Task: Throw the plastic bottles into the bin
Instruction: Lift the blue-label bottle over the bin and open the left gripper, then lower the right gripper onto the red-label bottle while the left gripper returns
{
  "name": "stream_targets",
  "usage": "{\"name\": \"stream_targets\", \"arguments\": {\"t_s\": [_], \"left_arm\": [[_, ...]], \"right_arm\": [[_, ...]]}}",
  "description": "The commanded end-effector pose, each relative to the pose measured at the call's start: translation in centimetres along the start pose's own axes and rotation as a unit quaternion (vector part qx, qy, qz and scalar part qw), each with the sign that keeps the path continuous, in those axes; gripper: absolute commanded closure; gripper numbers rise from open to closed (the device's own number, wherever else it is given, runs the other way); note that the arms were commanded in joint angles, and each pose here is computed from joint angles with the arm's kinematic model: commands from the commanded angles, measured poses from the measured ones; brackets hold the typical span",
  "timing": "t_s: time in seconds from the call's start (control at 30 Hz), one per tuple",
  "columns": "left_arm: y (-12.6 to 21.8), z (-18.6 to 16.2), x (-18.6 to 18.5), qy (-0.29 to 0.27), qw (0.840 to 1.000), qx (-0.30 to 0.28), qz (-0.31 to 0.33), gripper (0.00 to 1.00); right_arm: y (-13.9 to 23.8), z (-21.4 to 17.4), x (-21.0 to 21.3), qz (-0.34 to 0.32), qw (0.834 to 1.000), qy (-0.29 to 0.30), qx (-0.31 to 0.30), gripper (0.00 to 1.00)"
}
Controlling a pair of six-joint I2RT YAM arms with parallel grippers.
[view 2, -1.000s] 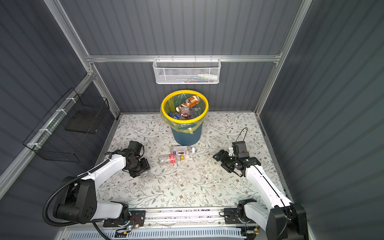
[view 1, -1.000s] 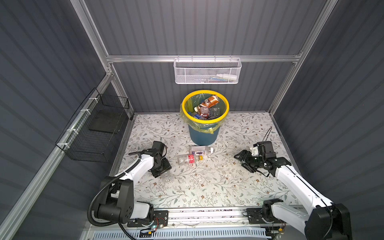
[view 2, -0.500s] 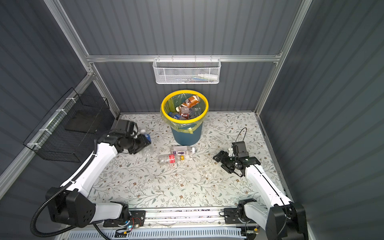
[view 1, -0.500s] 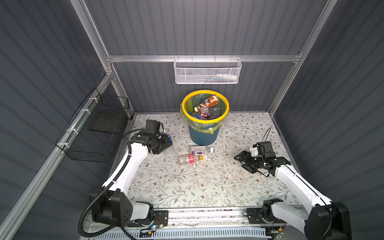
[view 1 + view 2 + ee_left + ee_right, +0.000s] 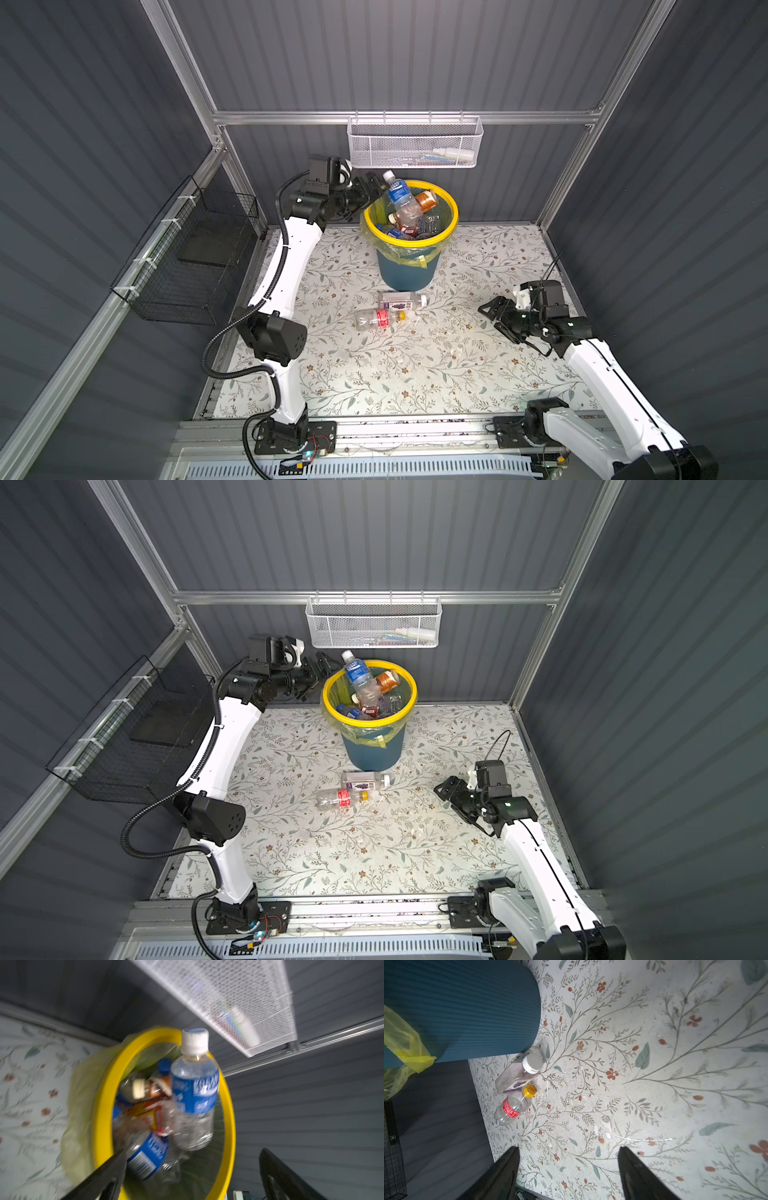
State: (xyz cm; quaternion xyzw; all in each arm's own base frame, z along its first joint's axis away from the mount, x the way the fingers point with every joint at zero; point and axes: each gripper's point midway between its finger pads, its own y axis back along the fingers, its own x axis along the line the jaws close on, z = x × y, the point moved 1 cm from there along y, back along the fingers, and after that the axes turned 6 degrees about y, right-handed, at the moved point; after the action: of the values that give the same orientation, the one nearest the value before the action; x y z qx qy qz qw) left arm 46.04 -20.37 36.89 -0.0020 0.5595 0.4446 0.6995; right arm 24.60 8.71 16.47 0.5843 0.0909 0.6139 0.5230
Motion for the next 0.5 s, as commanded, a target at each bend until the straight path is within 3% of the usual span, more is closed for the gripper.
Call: {"name": "stream_targets", "arguments": {"t_s": [0.0,0.2,0.47], "left_arm": [[6.9,0.2,1.0,-0.009,0.998,-0.058,0.003,0.0],[11.5,-3.5,9.5,0.011,0.992,-0.086,0.094,0.0],[11.9,-9.4,18.1,0.049,0.982,-0.043,0.175,0.0]], "right_arm": [[0.2,-0.7,-1.2,-0.022,1.0,-0.005,0.007,0.24],[-1.3,-1.5,-1.5,-0.016,0.999,-0.019,0.033,0.24],[-4.4,-3.4,2.7,0.027,0.997,-0.025,0.062,0.24]]}}
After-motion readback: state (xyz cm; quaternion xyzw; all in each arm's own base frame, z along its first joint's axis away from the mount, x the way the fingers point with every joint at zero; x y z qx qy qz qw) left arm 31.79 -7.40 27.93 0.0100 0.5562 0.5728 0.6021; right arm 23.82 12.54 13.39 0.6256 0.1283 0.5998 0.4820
